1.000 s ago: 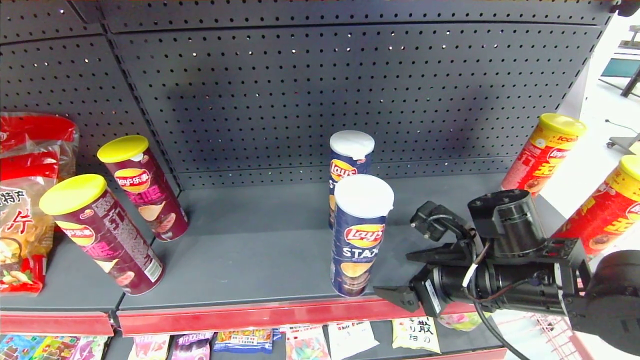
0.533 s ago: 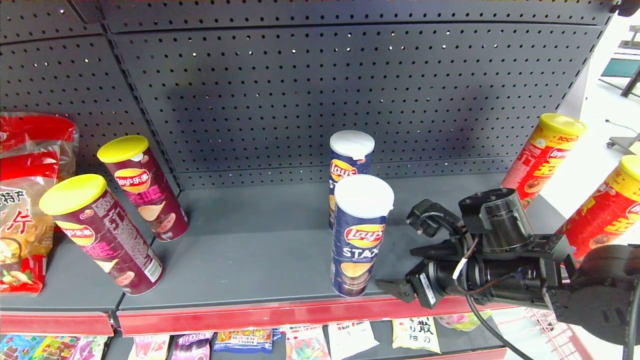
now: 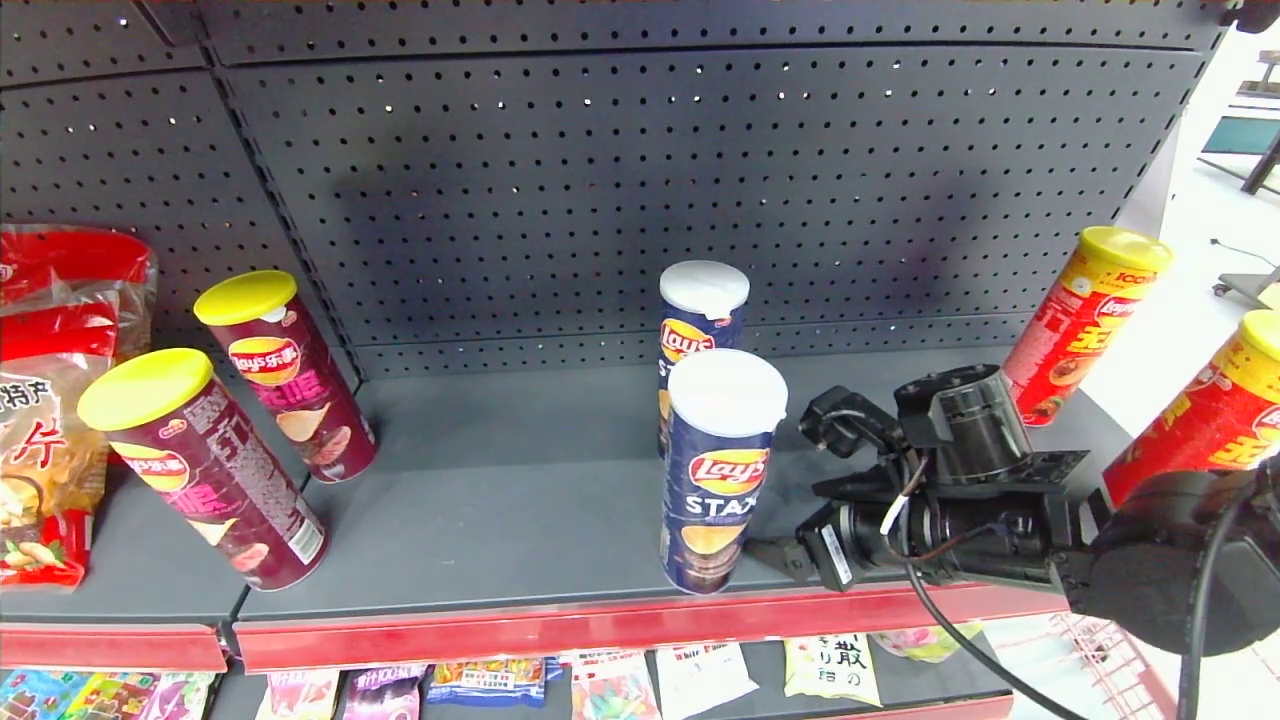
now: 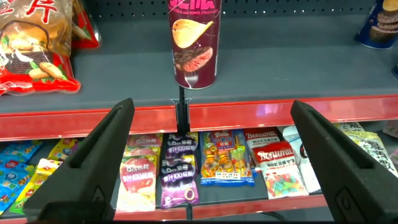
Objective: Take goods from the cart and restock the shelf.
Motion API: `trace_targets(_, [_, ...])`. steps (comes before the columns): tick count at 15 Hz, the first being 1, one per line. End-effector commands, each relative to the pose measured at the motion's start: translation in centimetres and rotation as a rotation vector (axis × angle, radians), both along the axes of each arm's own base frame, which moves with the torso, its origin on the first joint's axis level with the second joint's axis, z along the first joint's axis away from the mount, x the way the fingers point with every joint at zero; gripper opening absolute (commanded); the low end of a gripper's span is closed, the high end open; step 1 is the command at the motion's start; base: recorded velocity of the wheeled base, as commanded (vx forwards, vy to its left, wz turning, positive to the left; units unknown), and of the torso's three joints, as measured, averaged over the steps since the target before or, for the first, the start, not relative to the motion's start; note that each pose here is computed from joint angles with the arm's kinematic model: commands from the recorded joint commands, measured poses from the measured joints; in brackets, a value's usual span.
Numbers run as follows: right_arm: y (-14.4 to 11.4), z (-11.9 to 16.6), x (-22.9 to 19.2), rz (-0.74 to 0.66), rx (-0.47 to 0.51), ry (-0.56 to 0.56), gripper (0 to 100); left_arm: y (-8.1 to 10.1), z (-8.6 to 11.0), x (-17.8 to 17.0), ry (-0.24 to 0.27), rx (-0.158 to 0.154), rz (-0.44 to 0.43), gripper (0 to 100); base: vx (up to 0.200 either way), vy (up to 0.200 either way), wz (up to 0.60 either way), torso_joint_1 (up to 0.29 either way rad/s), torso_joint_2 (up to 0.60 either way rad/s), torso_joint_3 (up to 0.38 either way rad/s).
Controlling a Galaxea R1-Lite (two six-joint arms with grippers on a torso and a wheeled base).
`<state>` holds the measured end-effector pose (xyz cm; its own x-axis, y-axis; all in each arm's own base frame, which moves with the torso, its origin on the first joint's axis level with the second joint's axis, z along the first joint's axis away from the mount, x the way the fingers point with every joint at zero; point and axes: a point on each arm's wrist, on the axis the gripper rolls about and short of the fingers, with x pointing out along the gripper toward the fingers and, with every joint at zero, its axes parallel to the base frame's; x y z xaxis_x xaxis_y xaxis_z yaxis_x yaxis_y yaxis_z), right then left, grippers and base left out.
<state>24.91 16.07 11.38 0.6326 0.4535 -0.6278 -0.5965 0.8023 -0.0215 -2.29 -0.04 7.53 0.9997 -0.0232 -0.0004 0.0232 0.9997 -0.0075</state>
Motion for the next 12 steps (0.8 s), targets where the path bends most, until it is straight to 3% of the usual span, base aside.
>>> trace_targets(1, [0.1,-0.4,0.3,-0.003,-0.012,0.009,100,0.0,0.0,0.0,0.001,0.000,0.000,100,0.000,0.000,0.00,0.000,0.00,0.000])
trace_targets(12, [0.7,-0.6,1.2,0.007,-0.025,-0.002,100,0.0,0.0,0.0,0.001,0.000,0.000,100,0.000,0.000,0.00,0.000,0.00,0.000])
